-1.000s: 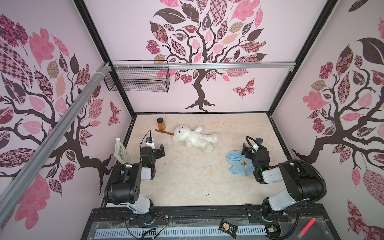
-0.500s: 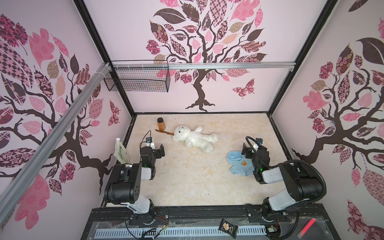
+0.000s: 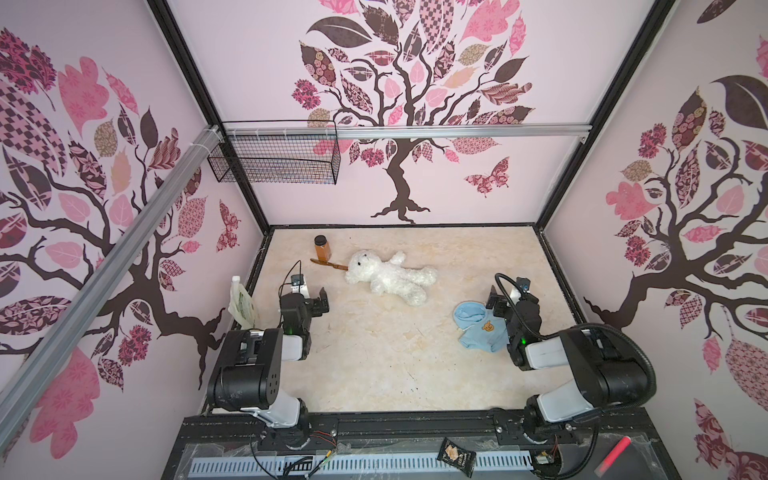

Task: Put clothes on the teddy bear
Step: 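Move both grippers forward toward the light-blue hoodie beside the bear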

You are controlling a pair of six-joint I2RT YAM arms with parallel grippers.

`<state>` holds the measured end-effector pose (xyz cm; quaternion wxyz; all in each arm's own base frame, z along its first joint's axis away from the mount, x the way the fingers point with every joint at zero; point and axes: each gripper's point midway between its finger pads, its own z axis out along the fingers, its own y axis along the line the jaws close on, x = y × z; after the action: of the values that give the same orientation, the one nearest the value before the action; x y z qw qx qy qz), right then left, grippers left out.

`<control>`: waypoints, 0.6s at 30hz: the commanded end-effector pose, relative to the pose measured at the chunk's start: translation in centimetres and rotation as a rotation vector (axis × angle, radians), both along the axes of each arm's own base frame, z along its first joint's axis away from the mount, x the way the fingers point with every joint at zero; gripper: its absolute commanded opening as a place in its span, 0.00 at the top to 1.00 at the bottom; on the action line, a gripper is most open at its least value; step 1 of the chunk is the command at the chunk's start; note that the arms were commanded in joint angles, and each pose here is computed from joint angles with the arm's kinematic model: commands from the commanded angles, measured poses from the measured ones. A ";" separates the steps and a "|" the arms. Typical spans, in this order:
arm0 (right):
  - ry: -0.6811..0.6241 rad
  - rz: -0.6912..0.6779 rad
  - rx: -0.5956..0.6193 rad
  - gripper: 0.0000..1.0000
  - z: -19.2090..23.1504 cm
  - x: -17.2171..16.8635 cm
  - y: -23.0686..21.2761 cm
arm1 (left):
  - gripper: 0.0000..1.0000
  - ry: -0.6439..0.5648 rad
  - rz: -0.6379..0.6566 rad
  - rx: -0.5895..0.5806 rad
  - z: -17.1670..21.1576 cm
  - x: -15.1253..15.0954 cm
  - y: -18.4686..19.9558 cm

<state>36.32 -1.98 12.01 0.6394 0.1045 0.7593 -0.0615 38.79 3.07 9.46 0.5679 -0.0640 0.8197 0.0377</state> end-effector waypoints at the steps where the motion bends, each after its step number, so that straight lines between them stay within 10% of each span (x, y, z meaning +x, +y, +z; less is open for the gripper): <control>1: -0.137 -0.235 0.129 0.00 5.2 -1.5 -3.6 | 0.03 -0.037 0.194 -0.024 4.2 -0.2 3.0; 5: -0.128 -0.257 0.284 0.00 7.7 -1.7 -3.5 | 0.03 0.012 0.432 -0.172 5.3 -1.3 5.6; 18: 0.442 0.076 0.480 0.16 -1.8 -4.9 5.7 | 0.08 0.162 -0.262 -0.648 7.5 -1.8 -17.0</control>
<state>33.87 1.29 14.36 0.5110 0.2316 0.8223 0.0951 38.17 -9.94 14.67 0.4809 -0.1451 0.8375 -0.2153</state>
